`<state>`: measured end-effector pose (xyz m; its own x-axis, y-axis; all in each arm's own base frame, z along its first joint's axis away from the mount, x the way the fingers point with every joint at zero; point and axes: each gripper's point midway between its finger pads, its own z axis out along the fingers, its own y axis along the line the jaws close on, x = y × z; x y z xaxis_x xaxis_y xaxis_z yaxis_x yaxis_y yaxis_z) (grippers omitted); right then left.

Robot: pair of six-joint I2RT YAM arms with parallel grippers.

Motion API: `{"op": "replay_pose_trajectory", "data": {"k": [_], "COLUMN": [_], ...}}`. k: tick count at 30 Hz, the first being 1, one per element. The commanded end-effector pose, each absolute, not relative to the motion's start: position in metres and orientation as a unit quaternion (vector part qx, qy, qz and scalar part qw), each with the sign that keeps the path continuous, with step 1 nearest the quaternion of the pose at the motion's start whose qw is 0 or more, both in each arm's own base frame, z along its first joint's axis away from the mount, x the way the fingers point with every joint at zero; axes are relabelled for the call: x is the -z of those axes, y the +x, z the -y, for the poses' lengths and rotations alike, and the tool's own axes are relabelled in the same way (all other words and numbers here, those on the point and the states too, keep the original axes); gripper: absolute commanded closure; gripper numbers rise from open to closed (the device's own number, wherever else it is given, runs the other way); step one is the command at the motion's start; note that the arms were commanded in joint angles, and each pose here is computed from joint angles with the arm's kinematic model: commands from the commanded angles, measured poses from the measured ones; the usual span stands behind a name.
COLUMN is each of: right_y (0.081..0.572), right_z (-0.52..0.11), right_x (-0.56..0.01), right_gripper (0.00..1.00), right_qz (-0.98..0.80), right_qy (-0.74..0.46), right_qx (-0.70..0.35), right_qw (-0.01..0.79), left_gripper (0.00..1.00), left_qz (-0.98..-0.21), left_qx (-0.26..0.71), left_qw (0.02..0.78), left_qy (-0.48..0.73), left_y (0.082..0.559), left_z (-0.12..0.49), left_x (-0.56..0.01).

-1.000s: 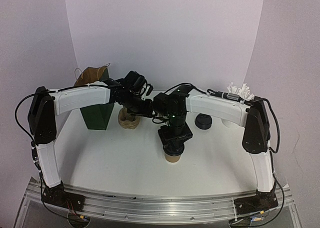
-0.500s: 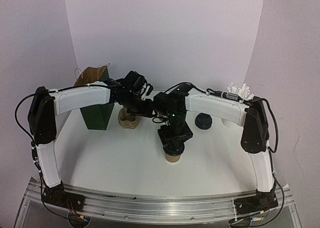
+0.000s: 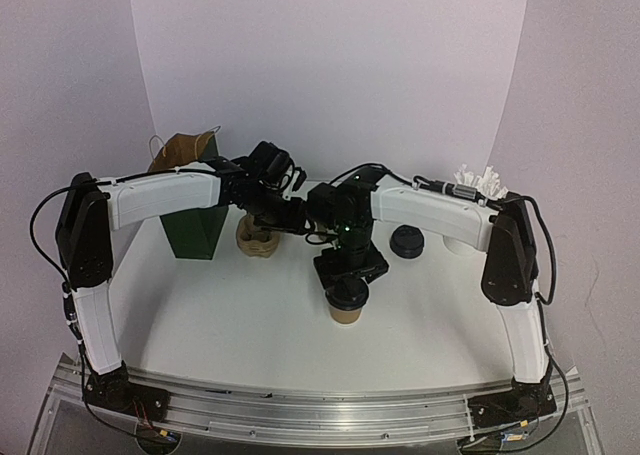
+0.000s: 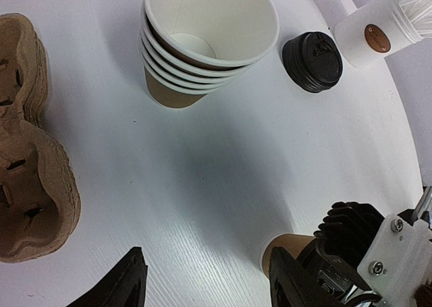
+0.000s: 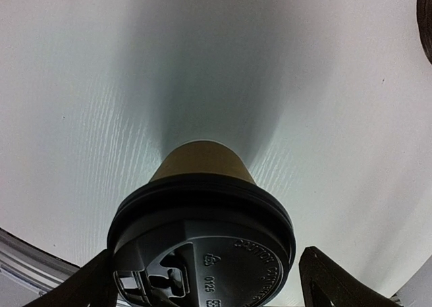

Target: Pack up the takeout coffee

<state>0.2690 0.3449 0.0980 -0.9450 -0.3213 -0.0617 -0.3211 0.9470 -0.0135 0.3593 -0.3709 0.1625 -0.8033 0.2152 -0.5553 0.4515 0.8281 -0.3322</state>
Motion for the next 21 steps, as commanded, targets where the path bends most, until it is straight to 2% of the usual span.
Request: {"op": "replay_pose_trajectory", "data": {"k": [1, 21], "right_y": [0.2857, 0.2814], "right_z": [-0.3298, -0.3353], "right_x": [-0.0951, -0.0986], "right_gripper": [0.07, 0.02], "right_qz": [-0.986, -0.983], "right_qy": [-0.153, -0.175], "right_qx": [0.042, 0.024], "right_qw": [0.050, 0.041], "left_gripper": [0.39, 0.39], "left_qz": [-0.910, -0.911], "left_qx": [0.245, 0.248], "left_qw": [0.277, 0.276], "left_qy": [0.188, 0.183], "left_y": [0.3661, 0.3616], "left_z": [0.3810, 0.3771], "left_x": [-0.1808, -0.1820]}}
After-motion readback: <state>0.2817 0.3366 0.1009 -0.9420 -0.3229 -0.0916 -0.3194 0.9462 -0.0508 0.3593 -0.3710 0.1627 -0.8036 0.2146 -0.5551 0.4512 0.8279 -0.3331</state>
